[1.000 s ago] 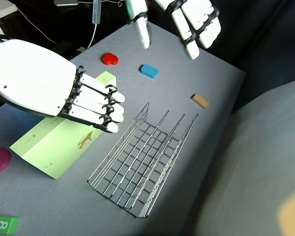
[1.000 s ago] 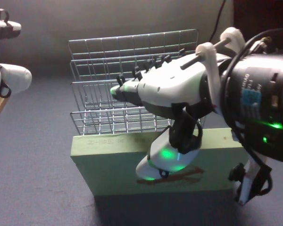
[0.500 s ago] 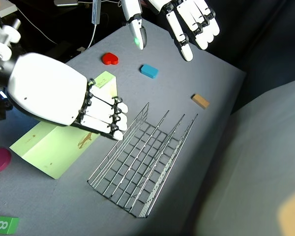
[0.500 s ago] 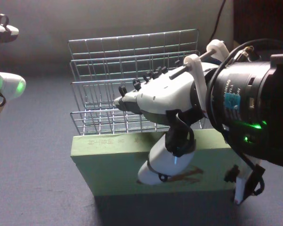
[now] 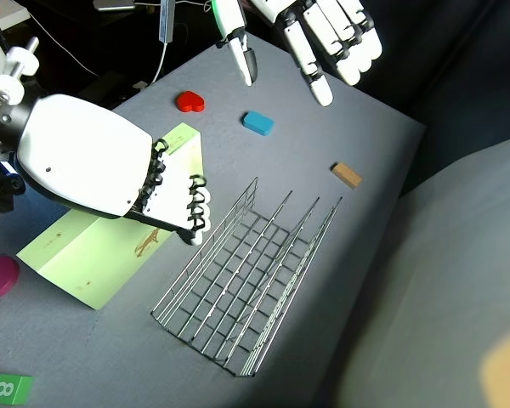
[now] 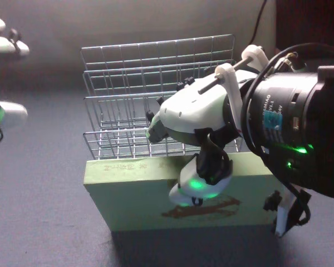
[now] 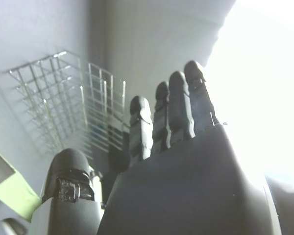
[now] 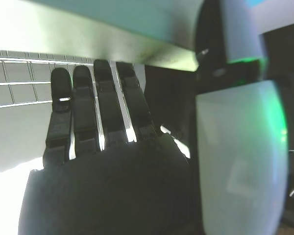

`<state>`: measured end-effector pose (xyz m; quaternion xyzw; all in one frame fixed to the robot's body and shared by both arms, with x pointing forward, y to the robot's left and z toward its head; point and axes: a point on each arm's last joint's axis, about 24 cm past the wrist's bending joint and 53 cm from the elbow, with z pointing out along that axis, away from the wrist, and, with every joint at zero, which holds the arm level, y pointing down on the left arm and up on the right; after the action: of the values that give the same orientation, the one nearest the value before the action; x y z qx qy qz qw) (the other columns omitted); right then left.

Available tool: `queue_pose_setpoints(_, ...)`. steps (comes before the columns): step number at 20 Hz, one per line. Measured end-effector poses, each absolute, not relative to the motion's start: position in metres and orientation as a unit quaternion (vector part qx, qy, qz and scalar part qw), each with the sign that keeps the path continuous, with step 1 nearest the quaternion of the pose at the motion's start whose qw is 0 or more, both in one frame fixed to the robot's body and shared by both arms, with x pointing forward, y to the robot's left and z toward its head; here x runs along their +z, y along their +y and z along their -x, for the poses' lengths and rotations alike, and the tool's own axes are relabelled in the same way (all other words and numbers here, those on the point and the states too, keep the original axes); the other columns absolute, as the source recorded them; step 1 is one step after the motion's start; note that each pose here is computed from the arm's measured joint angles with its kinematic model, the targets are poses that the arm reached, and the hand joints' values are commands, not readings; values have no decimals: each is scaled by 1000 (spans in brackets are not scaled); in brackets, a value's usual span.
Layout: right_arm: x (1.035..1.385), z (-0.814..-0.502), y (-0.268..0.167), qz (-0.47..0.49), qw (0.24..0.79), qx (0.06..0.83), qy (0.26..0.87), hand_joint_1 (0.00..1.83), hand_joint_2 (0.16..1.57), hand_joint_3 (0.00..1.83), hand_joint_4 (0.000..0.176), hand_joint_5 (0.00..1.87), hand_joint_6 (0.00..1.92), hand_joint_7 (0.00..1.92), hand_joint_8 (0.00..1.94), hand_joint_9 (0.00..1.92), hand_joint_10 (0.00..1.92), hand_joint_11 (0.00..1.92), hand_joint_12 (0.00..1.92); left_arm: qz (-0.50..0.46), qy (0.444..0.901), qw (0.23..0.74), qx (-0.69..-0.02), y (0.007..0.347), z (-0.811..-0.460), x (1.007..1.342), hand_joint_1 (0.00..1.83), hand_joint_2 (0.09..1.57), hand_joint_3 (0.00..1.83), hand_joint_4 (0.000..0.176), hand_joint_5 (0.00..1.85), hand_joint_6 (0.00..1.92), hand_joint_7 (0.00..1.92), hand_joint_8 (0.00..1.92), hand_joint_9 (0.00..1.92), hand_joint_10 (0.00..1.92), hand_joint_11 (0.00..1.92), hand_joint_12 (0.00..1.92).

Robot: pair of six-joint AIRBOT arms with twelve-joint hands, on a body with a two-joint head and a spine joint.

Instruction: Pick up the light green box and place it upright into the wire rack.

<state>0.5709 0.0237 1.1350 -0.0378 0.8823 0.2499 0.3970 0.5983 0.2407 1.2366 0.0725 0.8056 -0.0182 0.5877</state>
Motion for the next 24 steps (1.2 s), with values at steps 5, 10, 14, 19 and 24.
queue_pose_setpoints(5, 1136, -571, 25, 40, 399, 251, 881, 1177, 1169, 0, 0, 815, 1111, 953, 921, 964, 308, 546, 1316, -91, 803, 589, -5, 241, -598, 1237, 35, 1263, 0, 112, 162, 1, 82, 1, 64, 2, 0, 277)
queue_pose_setpoints(10, 1139, -566, 21, 45, 401, 249, 880, 1190, 1176, 0, 0, 845, 1108, 892, 1240, 755, 1188, 669, 1579, -109, 808, 579, 11, 241, -597, 1232, 34, 1263, 0, 112, 165, 2, 80, 2, 84, 3, 0, 253)
queue_pose_setpoints(14, 1157, -562, 20, 47, 413, 258, 872, 1197, 1174, 0, 0, 833, 1109, 915, 1227, 775, 1216, 674, 1588, -120, 805, 580, 17, 239, -598, 1233, 35, 1263, 0, 113, 159, 0, 83, 1, 74, 1, 0, 238)
queue_pose_setpoints(19, 1197, -571, 11, 26, 434, 271, 859, 1197, 1174, 0, 0, 834, 1113, 916, 1222, 775, 1218, 671, 1587, -121, 807, 578, 27, 242, -598, 1233, 35, 1263, 0, 113, 159, 0, 79, 0, 84, 2, 0, 268)
queue_pose_setpoints(24, 1250, -589, 3, 30, 498, 278, 821, 1200, 1173, 0, 0, 826, 1118, 928, 1213, 774, 1218, 665, 1585, -124, 805, 578, 38, 245, -599, 1235, 36, 1263, 0, 113, 159, 0, 87, 2, 103, 6, 0, 307)
